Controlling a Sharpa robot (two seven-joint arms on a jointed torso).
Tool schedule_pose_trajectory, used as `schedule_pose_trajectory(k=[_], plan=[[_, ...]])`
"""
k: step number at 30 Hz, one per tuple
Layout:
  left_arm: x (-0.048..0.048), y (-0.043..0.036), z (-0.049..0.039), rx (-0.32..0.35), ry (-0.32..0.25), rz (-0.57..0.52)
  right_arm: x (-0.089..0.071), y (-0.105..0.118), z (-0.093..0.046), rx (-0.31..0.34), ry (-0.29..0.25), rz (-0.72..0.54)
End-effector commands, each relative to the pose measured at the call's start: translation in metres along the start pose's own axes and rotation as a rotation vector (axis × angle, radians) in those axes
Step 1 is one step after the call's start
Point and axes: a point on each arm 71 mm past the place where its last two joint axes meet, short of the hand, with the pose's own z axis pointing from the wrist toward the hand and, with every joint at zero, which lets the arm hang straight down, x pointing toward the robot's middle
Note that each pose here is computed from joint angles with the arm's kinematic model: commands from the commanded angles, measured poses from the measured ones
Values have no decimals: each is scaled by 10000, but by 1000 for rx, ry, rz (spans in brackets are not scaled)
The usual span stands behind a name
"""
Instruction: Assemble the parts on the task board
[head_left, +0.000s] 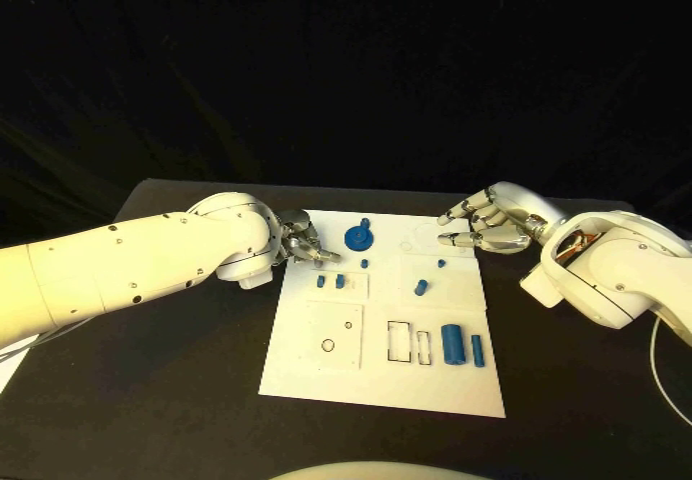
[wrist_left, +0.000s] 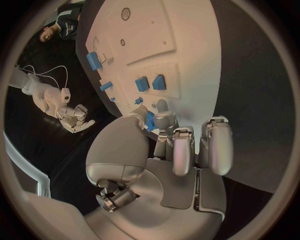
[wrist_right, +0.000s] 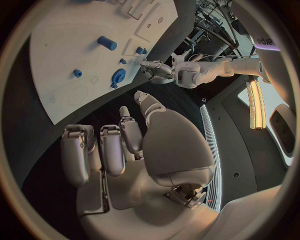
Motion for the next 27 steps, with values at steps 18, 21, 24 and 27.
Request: schedule_pose_trajectory(k=[18, 21, 24, 27], plan=[[-107, -463, -93, 504, -253, 16, 21, 5, 8, -7, 15, -1], [-59, -511, -80, 534, -274, 93, 24, 9, 10, -9, 15, -1], [-4, -542, -47, 542, -282, 151, 25, 10, 12, -9, 15, 0], [58, -566, 8, 539, -283, 181, 27, 14, 13, -11, 15, 0]])
